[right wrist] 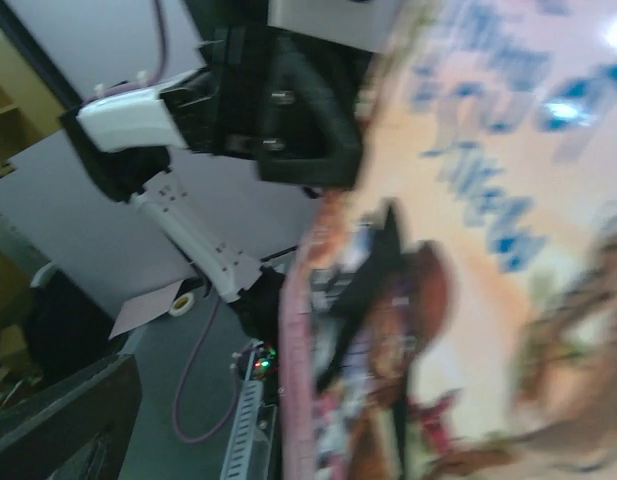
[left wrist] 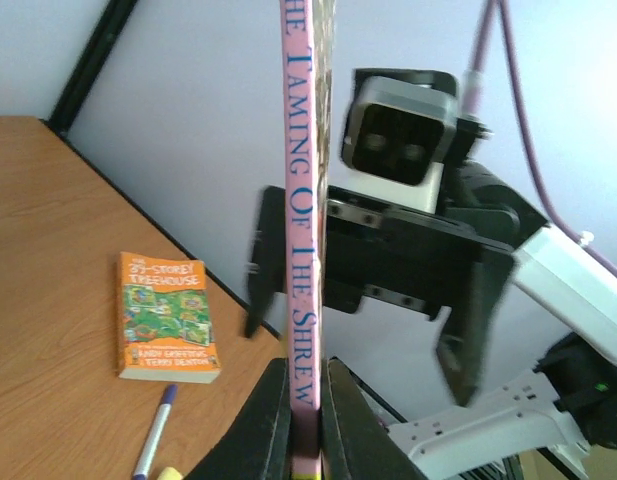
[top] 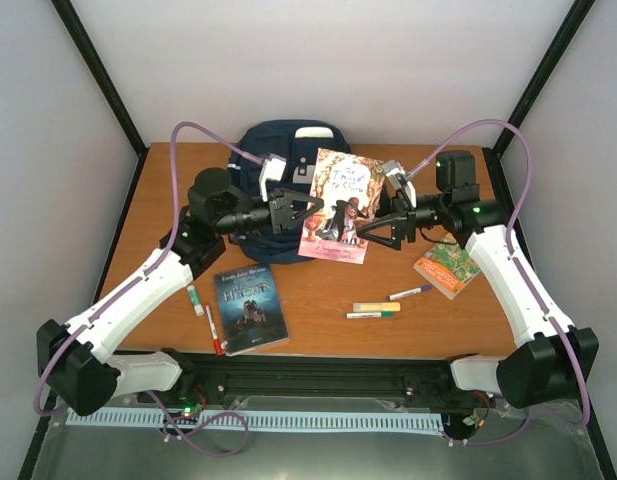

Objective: Pack the student bag
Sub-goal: Pick up the book from the center of the board.

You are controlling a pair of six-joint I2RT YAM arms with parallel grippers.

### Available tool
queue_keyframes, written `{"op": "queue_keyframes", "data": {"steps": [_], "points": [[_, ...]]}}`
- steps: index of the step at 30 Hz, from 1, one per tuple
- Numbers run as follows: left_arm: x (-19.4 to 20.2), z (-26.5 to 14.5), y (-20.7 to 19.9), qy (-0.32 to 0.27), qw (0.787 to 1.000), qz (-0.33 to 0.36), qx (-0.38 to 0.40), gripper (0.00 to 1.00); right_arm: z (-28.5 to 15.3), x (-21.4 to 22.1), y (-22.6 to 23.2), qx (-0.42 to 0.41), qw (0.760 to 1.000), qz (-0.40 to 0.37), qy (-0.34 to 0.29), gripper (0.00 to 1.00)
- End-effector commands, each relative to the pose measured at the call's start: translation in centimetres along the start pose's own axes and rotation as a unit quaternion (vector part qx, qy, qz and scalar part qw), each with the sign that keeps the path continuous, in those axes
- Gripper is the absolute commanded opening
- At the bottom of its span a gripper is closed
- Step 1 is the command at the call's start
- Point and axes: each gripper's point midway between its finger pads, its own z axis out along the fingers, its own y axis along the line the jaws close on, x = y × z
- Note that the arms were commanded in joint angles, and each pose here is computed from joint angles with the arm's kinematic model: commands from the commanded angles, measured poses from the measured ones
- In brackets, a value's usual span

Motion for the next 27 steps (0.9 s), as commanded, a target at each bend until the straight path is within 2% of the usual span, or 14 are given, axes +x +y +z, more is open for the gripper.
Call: {"op": "queue_keyframes", "data": {"steps": [1,7,13,20,24,27], "points": [[-1.5,-1.0,1.6,-0.041,0.998,0.014,-0.036,0.01,-0.2,-0.3,3.8,-0.077,0.997,0.002,-0.011,0.95],[-1.3,-1.3,3.4,-0.050,0.996,0.006,-0.069,0.01,-0.4,-0.8,4.5,-0.068,0.998,0.011,-0.009,0.90],[-1.1,-1.3,4.2,-0.054,0.995,0.003,-0.083,0.01,-0.2,-1.1,2.5,-0.019,0.999,0.043,-0.006,0.79],[-0.5,-1.2,5.1,-0.051,0.995,-0.005,-0.091,0.01,-0.5,-2.1,0.8,0.060,0.996,0.063,-0.033,0.49],[-0.2,-1.0,5.5,-0.048,0.994,-0.008,-0.095,0.01,-0.6,-2.3,0.0,0.075,0.994,0.074,-0.040,0.24],[0.0,-0.9,5.8,-0.046,0.994,-0.010,-0.097,0.01,-0.5,-2.0,-0.8,0.083,0.992,0.081,-0.040,0.20]]}}
